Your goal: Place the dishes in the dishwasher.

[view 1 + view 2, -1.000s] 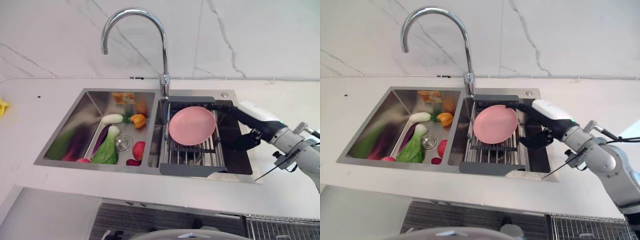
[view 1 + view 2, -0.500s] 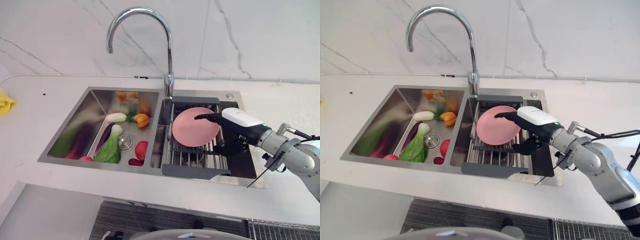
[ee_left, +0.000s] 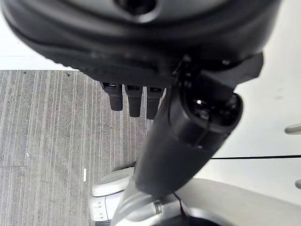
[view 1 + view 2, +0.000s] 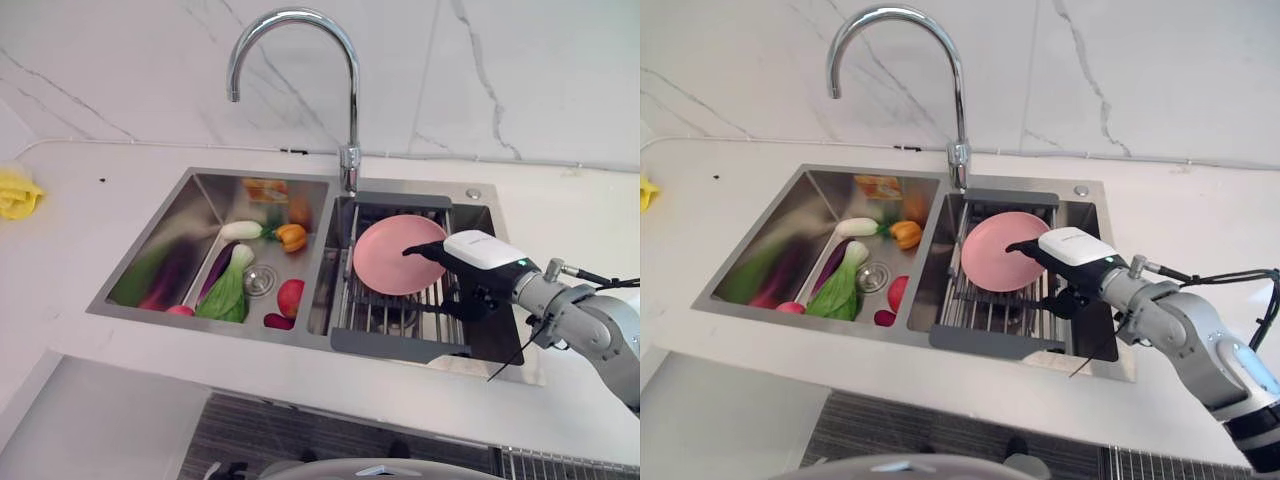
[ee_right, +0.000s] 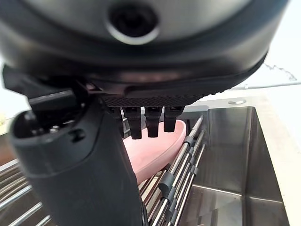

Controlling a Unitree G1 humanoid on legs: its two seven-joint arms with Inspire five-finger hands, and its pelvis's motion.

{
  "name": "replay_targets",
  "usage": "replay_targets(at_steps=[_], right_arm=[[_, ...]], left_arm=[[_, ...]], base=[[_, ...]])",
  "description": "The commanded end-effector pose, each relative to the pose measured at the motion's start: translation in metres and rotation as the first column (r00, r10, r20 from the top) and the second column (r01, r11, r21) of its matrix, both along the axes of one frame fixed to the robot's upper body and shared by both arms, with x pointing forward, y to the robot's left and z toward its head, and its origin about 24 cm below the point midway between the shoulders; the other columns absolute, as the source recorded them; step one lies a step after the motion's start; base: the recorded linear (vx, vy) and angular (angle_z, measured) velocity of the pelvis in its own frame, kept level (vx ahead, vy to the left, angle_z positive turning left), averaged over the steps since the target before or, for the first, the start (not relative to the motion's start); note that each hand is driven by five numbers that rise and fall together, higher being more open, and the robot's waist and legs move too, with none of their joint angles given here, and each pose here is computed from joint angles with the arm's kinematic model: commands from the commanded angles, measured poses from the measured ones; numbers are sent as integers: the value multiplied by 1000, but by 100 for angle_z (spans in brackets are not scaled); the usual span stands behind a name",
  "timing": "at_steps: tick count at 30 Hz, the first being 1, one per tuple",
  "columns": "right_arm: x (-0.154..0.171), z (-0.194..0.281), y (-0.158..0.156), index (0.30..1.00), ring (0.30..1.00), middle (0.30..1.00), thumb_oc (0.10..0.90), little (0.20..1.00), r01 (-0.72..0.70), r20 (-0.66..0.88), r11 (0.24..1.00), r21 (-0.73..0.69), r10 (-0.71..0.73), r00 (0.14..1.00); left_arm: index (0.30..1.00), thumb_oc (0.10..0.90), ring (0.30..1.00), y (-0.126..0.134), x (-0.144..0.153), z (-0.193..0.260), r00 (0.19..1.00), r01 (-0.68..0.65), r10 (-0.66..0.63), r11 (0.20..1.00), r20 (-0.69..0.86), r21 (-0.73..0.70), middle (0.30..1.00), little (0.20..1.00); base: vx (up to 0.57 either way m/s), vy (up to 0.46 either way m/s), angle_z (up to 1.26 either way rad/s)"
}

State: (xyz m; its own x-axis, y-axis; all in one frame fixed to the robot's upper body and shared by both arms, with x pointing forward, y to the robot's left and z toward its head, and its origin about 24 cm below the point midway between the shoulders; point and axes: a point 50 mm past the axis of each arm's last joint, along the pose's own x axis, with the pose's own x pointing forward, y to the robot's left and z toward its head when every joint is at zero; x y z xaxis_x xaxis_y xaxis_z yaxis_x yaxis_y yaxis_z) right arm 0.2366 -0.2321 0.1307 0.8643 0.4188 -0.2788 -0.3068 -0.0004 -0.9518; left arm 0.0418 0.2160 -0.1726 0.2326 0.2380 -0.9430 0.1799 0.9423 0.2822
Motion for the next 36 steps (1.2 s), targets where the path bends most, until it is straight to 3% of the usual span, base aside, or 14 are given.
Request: replay_targets(at_steps=[1, 10, 14, 25, 26, 27, 28, 36], right_arm=[[1, 31, 15, 900, 900, 900, 800, 900, -67, 290, 998, 0, 64, 955], [4, 13, 19, 900, 900, 900, 800, 900, -33, 403, 998, -48, 49, 914], [10, -3, 18, 900, 900, 900, 800, 900, -9, 416, 988, -155, 73, 906], [26, -26, 17, 900, 900, 900, 800, 900, 45, 477, 962, -270, 93, 874], [26, -26, 18, 867, 867, 867, 778, 867, 44, 479, 962, -270, 94, 873], [28, -29, 15, 705, 705, 705, 670, 705, 65, 491, 961, -270, 79, 868], [32, -31, 15, 300, 300, 300, 400, 300, 79, 508, 956, -283, 80, 857], [47, -30, 20, 300, 300, 300, 400, 300, 142, 636, 958, -248, 50, 770]], left_arm=[[900, 800, 900, 12, -8, 1, 998, 22, -21, 999, -51, 32, 900, 900], [900, 800, 900, 11, -14, 0, 997, 26, -22, 998, -73, 63, 900, 900], [900, 800, 900, 8, -14, -1, 997, 31, -25, 997, -73, 73, 900, 900], [900, 800, 900, 7, -14, -1, 996, 57, -50, 994, -75, 93, 900, 900], [900, 800, 900, 7, -14, -1, 996, 56, -49, 994, -74, 94, 900, 900], [900, 800, 900, 7, -13, -1, 996, 58, -51, 993, -69, 99, 900, 900], [900, 800, 900, 7, -12, -1, 996, 60, -53, 993, -68, 106, 900, 900], [900, 800, 900, 4, -3, 0, 995, 99, -95, 985, -38, 138, 900, 900]], base=[[-1, 1, 3], [0, 0, 0], [-27, 5, 5], [-10, 1, 4], [-2, 0, 4], [-40, 8, 6], [-9, 2, 3], [0, -11, 5]])
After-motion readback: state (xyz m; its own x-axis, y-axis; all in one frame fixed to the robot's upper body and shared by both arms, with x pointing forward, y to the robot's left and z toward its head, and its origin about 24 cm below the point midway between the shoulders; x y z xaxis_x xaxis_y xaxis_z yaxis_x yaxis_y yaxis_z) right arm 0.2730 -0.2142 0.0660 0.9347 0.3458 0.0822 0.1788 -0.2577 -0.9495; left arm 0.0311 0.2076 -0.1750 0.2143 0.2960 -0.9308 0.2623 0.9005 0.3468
